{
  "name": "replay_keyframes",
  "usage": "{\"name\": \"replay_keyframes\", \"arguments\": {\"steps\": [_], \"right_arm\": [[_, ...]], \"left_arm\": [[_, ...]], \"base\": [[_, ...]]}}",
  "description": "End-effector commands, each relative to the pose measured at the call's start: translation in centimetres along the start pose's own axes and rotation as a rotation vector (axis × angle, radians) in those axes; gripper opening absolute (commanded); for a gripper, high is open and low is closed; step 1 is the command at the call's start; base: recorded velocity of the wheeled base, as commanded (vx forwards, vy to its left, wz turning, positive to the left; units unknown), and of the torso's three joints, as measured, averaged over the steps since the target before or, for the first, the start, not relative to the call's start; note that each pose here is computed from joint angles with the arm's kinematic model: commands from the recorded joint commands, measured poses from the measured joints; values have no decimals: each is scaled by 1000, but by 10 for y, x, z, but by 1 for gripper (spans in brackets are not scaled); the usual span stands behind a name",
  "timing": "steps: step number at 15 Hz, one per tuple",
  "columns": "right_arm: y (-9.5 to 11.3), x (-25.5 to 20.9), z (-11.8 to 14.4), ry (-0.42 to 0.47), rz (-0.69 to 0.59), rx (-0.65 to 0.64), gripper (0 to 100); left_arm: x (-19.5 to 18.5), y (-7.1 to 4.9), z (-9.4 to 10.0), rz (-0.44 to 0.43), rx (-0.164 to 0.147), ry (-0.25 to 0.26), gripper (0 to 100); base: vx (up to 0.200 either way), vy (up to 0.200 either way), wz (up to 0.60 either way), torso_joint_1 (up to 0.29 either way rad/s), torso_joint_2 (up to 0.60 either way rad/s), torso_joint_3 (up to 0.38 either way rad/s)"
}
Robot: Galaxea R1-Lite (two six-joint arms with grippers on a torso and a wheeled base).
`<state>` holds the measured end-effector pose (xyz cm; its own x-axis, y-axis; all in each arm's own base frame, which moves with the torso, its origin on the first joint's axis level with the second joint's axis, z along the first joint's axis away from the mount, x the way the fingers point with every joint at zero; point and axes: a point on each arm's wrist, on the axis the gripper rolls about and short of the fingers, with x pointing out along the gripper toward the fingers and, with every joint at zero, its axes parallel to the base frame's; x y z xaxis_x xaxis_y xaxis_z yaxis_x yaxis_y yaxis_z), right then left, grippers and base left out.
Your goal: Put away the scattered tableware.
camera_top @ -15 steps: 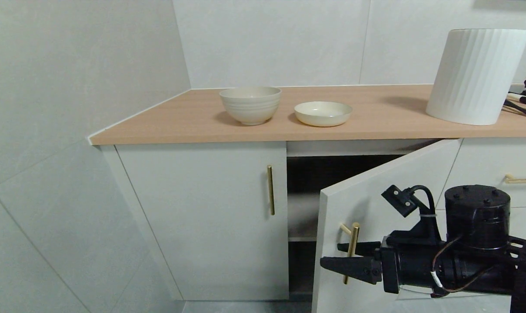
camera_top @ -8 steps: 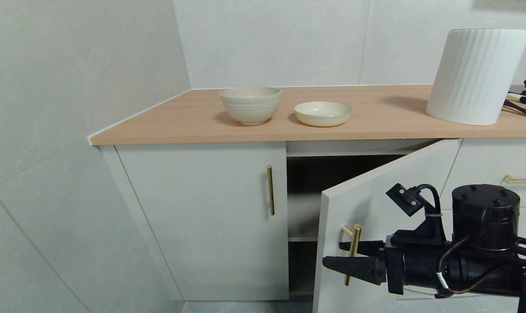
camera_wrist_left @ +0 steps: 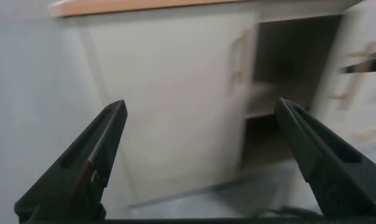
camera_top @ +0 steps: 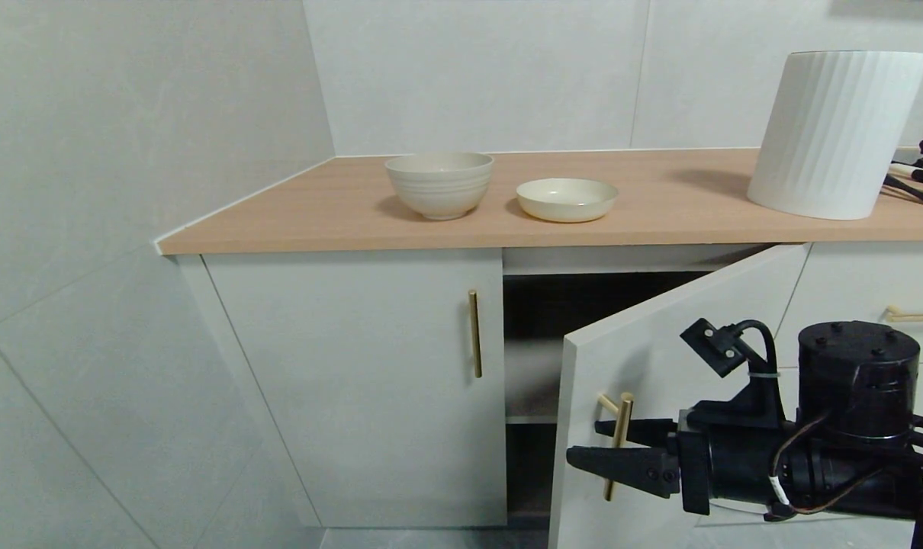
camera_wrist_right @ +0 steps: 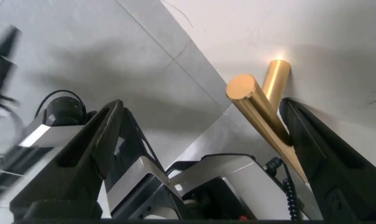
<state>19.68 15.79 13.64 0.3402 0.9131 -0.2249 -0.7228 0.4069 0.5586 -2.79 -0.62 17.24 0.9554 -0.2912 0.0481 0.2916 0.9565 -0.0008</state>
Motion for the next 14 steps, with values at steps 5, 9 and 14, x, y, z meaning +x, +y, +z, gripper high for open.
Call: {"name": "replay_keyframes", "arguments": {"steps": [5,9,14], "right_arm": [[5,-5,2,-19,9,-14,100],[8,-9,2,-26,14,-20,100],[8,-9,1,-23,12,-18,100]], "left_arm": [[188,16,48,-368,-259,430,100],[240,-22,-14,-503,-411,566,100],[264,-58,-88,-520,-366,620,100]], "base": [[0,0,0,0,0,0],[0,0,0,0,0,0],[0,0,0,0,0,0]]}}
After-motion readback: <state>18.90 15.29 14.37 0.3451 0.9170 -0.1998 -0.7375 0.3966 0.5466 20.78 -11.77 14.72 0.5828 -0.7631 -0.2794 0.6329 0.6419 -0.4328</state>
